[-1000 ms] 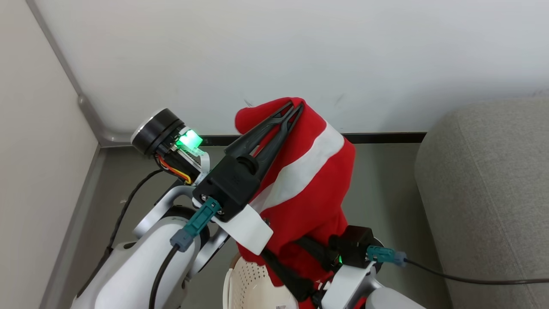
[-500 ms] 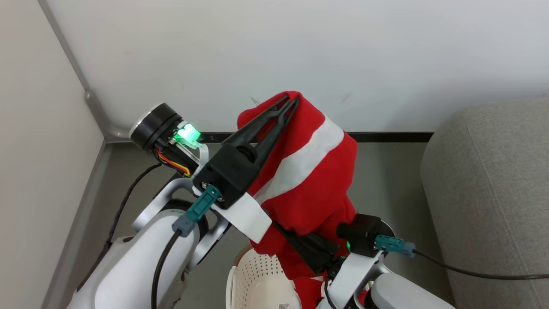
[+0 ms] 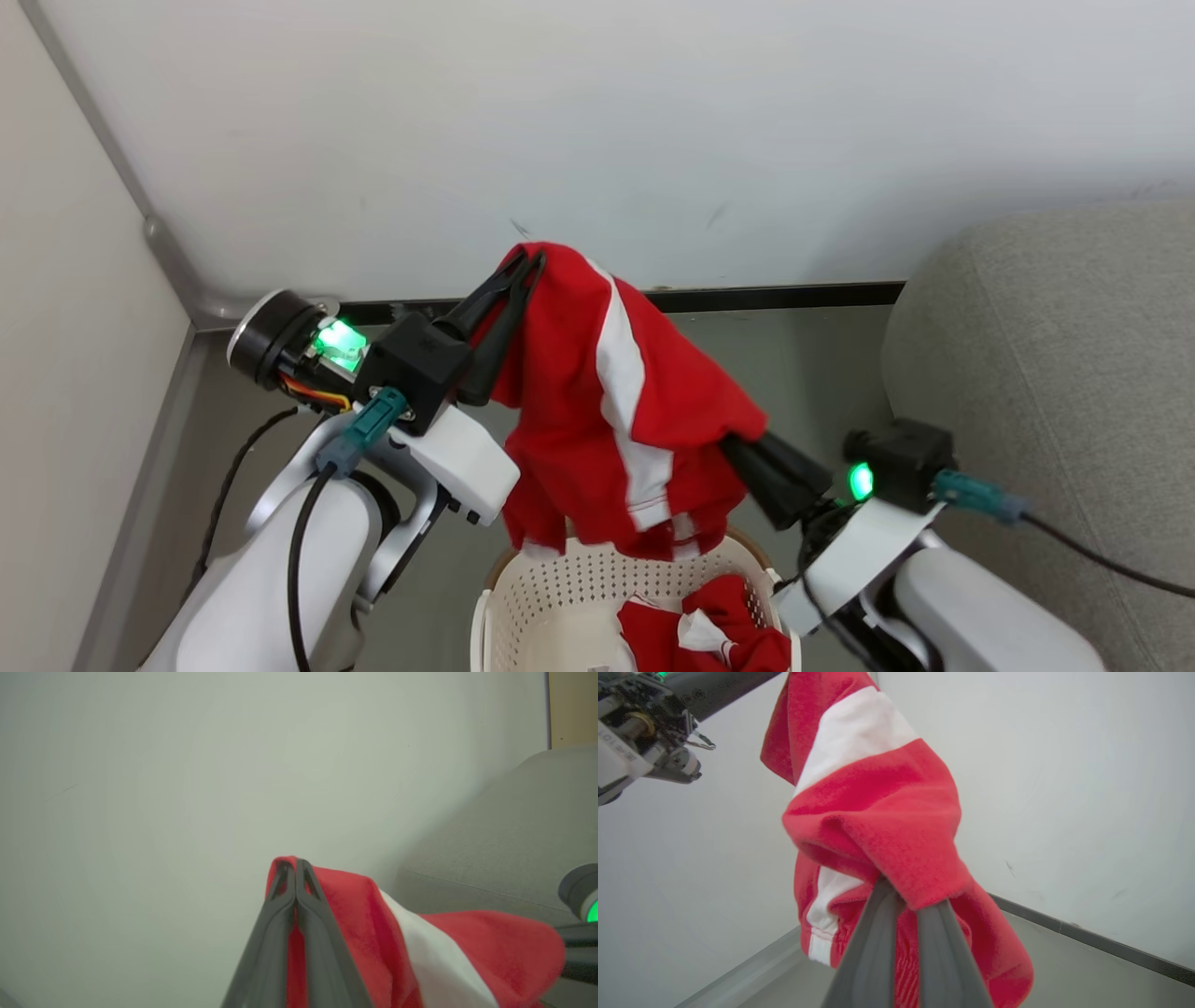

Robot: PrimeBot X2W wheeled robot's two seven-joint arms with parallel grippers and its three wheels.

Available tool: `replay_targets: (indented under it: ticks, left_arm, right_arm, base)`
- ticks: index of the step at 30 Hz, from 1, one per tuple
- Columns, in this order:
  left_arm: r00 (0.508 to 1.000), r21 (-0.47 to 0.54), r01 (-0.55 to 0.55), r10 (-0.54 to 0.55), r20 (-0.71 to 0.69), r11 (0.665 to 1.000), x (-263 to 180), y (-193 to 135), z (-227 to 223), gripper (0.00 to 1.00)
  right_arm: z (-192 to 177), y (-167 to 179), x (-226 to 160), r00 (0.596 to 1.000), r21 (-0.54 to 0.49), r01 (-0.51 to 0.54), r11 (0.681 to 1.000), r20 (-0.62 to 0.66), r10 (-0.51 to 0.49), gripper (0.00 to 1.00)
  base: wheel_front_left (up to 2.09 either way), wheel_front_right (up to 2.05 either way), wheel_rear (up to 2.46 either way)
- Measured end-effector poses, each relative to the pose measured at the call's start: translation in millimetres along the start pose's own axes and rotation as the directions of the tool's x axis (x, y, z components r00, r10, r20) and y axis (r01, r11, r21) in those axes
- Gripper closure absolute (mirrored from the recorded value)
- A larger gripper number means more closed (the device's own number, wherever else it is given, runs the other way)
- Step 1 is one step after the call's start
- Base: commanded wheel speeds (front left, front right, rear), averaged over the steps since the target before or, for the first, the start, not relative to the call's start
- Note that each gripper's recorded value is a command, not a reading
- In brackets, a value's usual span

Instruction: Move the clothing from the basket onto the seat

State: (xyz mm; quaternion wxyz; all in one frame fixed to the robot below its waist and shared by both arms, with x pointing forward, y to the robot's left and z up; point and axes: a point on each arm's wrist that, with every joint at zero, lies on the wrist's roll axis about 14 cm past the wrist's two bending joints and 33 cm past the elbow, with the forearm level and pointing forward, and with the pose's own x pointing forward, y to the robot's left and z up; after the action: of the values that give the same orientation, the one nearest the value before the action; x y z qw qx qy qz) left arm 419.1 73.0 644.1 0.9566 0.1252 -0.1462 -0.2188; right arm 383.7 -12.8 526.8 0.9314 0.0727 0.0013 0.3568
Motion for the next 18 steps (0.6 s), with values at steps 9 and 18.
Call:
replay_targets:
  ticks: [9, 18]
  left_arm:
    - [0.999, -0.112, 0.008, -0.011, -0.032, 0.994, -7.6, -14.1, -19.2, 1.0]
    - [0.999, -0.215, 0.025, -0.034, -0.038, 0.976, -15.0, -31.8, -30.4, 0.6]
  right_arm:
    - [36.4, -44.7, -18.2, 0.988, -0.042, 0.124, 0.991, 0.095, -0.12, 1.0]
    - [53.6, -62.1, -35.2, 0.973, -0.057, 0.189, 0.98, 0.148, -0.179, 1.0]
  base:
    - [0.0, 0.0, 0.0]
    - [0.0, 0.0, 0.0]
